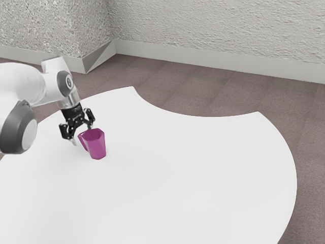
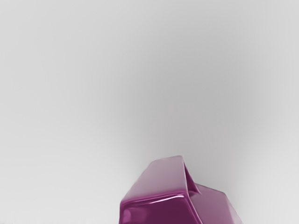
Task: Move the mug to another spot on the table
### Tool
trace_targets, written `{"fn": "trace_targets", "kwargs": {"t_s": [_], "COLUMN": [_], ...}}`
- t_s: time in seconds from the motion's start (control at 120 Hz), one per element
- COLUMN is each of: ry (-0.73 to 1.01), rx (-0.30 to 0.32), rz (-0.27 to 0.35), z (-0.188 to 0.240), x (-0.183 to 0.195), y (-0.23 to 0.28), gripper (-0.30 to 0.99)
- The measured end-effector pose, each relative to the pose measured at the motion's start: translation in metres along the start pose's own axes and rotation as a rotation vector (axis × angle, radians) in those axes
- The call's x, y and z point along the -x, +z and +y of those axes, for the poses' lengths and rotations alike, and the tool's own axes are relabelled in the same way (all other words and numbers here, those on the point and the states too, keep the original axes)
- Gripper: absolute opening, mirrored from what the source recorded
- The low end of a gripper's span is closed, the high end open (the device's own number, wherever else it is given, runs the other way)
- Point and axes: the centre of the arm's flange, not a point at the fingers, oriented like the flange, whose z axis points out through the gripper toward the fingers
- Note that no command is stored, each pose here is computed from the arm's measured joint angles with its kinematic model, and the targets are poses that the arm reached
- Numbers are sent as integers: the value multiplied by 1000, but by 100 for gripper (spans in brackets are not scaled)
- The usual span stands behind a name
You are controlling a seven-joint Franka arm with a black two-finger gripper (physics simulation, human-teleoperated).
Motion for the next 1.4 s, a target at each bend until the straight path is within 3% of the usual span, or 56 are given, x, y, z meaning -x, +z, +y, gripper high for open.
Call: {"fn": "trace_targets", "kwargs": {"t_s": [0.35, 0.667, 0.983, 1.4], "ry": [-41, -50, -48, -47], "rx": [37, 37, 42, 38], "rz": [-41, -51, -49, -45], "z": [-6, -11, -10, -10], "x": [-7, -10, -11, -11], "y": [13, 21, 20, 21], "gripper": [69, 56, 24, 5]}}
